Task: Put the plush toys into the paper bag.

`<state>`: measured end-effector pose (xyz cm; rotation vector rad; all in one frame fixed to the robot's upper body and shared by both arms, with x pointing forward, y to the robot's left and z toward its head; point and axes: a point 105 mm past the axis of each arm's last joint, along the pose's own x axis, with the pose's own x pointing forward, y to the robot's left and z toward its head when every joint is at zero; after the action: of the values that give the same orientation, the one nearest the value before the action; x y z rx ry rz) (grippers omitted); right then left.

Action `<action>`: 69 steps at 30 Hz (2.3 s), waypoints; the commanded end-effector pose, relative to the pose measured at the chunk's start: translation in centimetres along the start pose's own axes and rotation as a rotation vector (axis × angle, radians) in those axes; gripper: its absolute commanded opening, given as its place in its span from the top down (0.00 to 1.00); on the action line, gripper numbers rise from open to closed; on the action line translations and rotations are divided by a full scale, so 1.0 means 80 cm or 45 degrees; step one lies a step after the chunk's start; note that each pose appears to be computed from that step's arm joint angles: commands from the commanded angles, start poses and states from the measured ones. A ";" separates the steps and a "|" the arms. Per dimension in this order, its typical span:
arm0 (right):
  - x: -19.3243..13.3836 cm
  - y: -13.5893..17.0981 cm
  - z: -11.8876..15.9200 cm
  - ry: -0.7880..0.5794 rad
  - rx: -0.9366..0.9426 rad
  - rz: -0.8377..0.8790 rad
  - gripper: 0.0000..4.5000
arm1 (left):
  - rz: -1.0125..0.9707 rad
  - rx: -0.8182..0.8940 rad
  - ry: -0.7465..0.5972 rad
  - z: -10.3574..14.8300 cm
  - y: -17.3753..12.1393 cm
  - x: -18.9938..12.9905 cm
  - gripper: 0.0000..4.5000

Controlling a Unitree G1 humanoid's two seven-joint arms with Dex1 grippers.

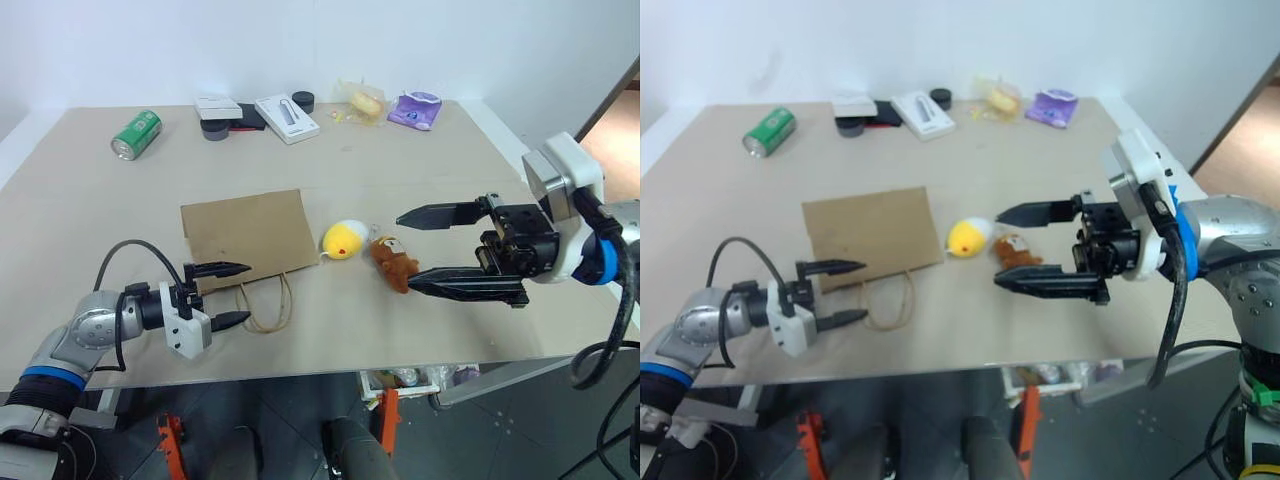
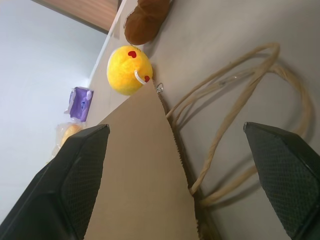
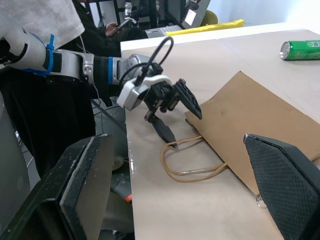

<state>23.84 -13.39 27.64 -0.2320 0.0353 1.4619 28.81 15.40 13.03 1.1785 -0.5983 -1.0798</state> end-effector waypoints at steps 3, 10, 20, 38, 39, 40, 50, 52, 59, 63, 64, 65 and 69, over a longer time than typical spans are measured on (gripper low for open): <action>0.000 0.004 0.012 -0.007 -0.057 0.003 0.00 | 0.036 0.046 -0.076 0.013 0.015 0.023 0.01; -0.001 0.005 0.014 -0.006 -0.056 -0.005 0.00 | 0.003 0.010 -0.085 0.016 0.005 0.031 0.45; 0.006 -0.003 0.000 -0.037 -0.012 -0.055 0.00 | 0.166 -0.181 -0.028 0.015 0.039 0.024 0.99; 0.138 -0.071 -0.113 -0.192 0.290 -0.477 0.99 | 0.561 -0.762 -0.072 0.062 0.127 0.005 1.00; 0.145 -0.072 -0.117 -0.205 0.309 -0.480 0.99 | 0.569 -0.769 -0.073 0.062 0.128 0.005 1.00; 0.152 -0.073 -0.120 -0.217 0.329 -0.484 0.99 | 0.577 -0.776 -0.072 0.062 0.130 0.006 1.00; 0.220 -0.116 -0.156 -0.163 0.386 -0.773 0.99 | 0.655 -0.856 -0.103 0.071 0.134 0.014 1.00; 0.219 -0.126 -0.172 -0.079 0.392 -0.867 0.99 | 0.685 -0.852 -0.113 0.074 0.139 0.016 1.00; 0.213 -0.128 -0.216 0.125 0.453 -0.954 0.99 | 0.923 -0.673 -0.184 0.096 0.191 0.005 1.00; 0.210 -0.130 -0.220 0.152 0.469 -0.972 0.99 | 1.021 -0.552 -0.196 0.104 0.209 -0.007 1.00; 0.210 -0.131 -0.219 0.155 0.470 -0.972 0.99 | 1.032 -0.528 -0.200 0.106 0.212 -0.009 1.00; 0.211 -0.130 -0.218 0.156 0.471 -0.970 0.99 | 1.049 -0.506 -0.204 0.108 0.215 -0.011 1.00; 0.213 -0.129 -0.215 0.155 0.472 -0.957 0.99 | 1.081 -0.476 -0.199 0.108 0.217 -0.016 1.00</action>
<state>37.74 0.09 10.23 -0.0126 0.2459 0.7078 28.42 12.52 30.39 0.3991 -0.7657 -0.5494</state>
